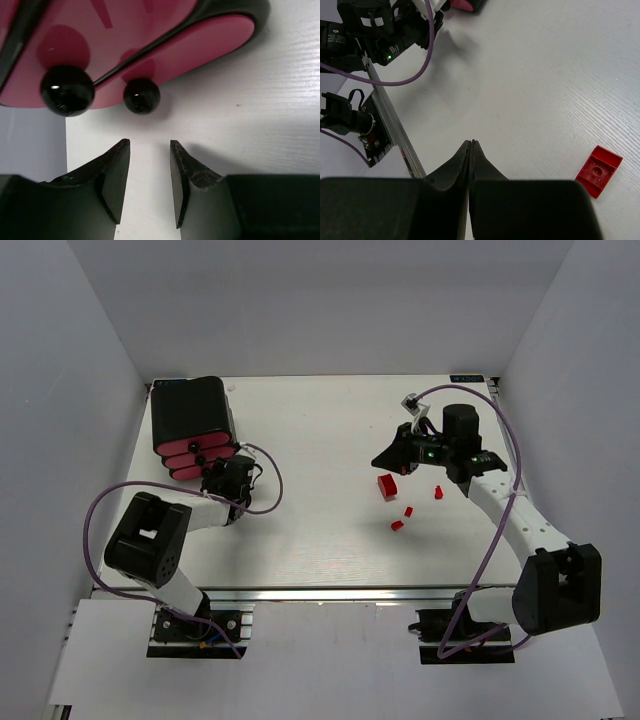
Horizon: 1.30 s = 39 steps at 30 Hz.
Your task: Sort the legos into containers by color
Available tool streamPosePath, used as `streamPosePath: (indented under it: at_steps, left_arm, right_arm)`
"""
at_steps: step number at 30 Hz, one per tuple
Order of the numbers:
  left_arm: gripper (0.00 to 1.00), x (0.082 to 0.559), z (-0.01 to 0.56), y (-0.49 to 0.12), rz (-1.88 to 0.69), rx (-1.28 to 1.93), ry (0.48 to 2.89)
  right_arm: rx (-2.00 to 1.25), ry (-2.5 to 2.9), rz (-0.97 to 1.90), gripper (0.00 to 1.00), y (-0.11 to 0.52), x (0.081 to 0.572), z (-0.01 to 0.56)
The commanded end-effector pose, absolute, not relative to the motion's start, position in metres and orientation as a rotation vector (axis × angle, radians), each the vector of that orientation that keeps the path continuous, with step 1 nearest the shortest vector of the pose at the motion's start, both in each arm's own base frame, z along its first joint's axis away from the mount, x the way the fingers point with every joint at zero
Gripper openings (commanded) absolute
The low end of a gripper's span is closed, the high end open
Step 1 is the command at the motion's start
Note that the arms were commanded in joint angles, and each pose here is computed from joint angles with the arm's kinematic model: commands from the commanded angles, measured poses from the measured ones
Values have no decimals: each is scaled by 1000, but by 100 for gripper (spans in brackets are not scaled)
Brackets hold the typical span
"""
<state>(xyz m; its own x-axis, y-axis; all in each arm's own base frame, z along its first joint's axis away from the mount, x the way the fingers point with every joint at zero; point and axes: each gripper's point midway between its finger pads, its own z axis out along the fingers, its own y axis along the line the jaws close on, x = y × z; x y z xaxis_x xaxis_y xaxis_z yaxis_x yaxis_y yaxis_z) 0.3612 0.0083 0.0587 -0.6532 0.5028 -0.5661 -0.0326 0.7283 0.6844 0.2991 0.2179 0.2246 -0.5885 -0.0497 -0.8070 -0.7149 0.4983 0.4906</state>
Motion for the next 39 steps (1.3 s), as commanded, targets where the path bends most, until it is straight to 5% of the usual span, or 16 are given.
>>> streamPosePath:
  at_steps: [1,9,39]
  left_arm:
    - [48,372,62,2,847,379,2108]
    - [56,382,62,4,883,396,2081]
    - [53,402,61,24,1028,367,2040]
  right_arm:
    - [-653,1955,1113,0,222,302,228]
    - [-651,1967,1111,0,222,304,224]
    - [-651,2000,1109,0,221,309,213]
